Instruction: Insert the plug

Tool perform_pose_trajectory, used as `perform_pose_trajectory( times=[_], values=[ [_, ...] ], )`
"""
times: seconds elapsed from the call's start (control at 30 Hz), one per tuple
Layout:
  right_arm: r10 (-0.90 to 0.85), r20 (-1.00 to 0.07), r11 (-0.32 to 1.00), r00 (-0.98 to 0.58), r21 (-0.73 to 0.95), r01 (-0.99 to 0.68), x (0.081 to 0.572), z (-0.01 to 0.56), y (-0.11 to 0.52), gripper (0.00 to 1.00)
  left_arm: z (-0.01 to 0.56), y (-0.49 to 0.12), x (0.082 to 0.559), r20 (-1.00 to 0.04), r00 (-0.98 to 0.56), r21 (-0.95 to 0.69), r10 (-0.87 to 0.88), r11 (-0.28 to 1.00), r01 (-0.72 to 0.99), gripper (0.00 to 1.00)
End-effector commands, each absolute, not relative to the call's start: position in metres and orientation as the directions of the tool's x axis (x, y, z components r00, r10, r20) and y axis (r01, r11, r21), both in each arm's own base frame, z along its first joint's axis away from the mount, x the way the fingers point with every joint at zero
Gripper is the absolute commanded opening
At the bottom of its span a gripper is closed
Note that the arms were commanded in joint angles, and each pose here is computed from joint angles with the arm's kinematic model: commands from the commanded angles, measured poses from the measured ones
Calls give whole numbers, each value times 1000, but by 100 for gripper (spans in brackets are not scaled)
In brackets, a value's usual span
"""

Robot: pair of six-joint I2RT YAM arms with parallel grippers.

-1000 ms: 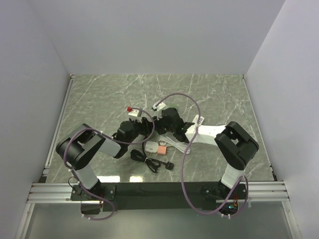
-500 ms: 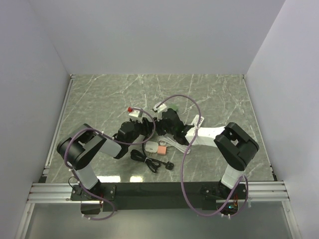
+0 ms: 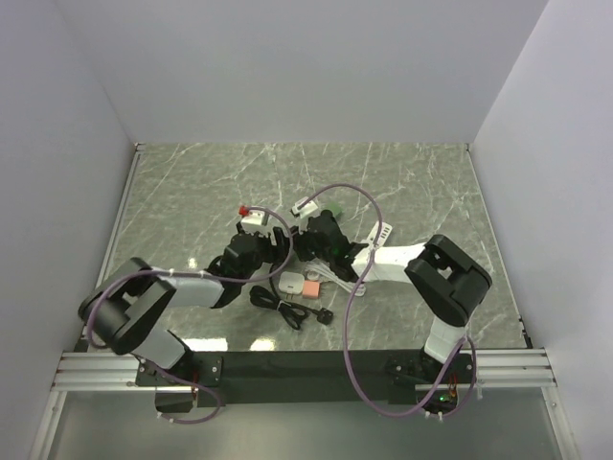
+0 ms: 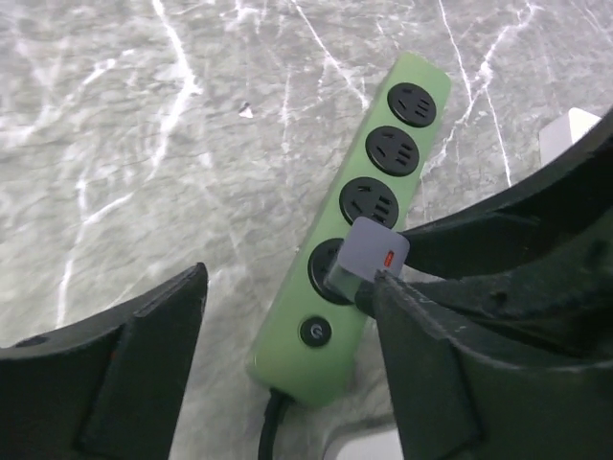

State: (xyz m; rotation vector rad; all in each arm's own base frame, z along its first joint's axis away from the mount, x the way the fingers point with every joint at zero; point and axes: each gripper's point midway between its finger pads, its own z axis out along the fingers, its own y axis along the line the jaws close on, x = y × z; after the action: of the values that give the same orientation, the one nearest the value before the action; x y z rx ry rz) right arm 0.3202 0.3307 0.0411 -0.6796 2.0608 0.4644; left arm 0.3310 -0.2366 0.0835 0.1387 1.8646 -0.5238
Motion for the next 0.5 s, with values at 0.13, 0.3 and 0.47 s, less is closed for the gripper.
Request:
perform_pose_trajectory(
  times=[0.13, 0.3, 0.47],
  values=[
    [-535, -464, 638, -706, 327, -698, 175, -72, 341, 0, 114, -233, 307, -916, -352, -315, -191, 886, 339, 83],
    [-535, -542, 601, -648, 295, -743, 192, -56, 384, 0, 131, -210, 305, -918, -310, -336, -246, 899, 281, 86],
    [-536, -584, 568, -610, 286, -772, 201, -46, 418, 0, 133, -191, 303, -917, -299, -340, -265, 910, 236, 87]
  ],
)
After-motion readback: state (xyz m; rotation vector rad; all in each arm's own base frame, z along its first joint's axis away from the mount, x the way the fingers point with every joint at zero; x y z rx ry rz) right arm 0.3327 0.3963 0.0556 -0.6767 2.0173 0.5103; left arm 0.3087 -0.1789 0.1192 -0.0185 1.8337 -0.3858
